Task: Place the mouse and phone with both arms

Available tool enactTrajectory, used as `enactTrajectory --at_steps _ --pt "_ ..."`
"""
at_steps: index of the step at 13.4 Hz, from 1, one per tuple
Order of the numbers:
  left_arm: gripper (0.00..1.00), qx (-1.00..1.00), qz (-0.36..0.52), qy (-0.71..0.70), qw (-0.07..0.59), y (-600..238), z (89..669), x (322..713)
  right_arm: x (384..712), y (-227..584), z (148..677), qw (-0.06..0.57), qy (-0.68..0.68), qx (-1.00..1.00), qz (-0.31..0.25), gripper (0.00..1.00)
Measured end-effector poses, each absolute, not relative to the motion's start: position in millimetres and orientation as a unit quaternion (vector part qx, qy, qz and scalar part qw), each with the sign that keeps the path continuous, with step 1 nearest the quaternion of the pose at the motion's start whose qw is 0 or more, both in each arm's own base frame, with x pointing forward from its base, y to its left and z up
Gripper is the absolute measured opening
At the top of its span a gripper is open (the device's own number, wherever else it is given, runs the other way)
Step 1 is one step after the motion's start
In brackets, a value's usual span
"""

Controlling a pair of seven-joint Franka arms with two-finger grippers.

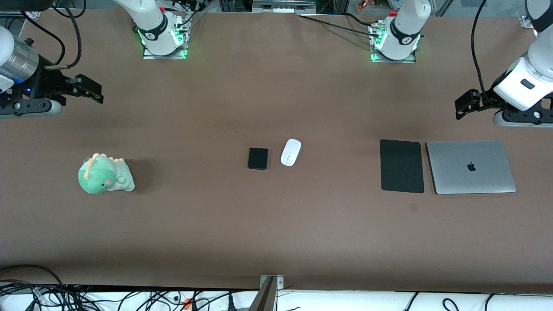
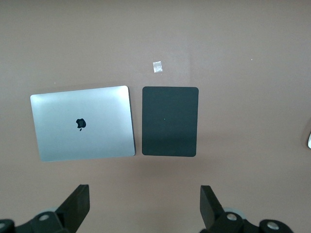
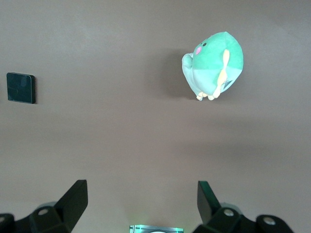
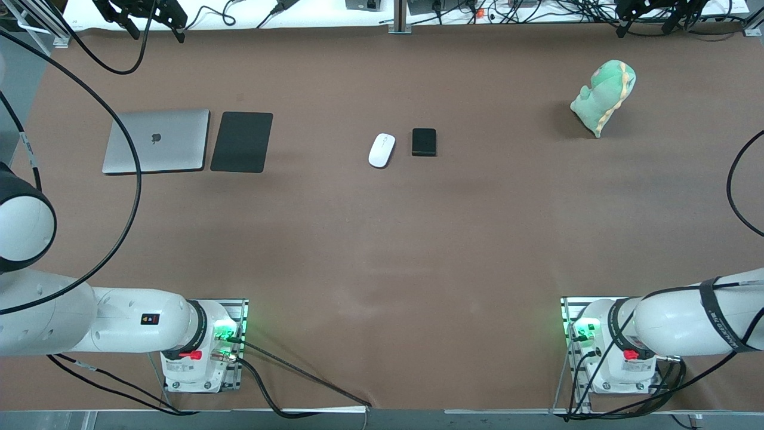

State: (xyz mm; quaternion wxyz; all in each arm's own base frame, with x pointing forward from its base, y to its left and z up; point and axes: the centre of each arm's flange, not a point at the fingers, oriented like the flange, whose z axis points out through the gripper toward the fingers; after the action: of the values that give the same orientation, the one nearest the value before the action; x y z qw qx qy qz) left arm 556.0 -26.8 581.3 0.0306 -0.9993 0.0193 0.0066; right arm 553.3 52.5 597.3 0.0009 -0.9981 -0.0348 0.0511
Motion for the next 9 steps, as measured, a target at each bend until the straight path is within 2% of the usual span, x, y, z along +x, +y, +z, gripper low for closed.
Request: enactTrajectory --at_steps 9 --pt "1.00 -0.999 0.011 0.019 0.031 -26.8 580.6 555.1 553.4 51.9 597.3 0.001 -0.034 -0.998 0.051 1.00"
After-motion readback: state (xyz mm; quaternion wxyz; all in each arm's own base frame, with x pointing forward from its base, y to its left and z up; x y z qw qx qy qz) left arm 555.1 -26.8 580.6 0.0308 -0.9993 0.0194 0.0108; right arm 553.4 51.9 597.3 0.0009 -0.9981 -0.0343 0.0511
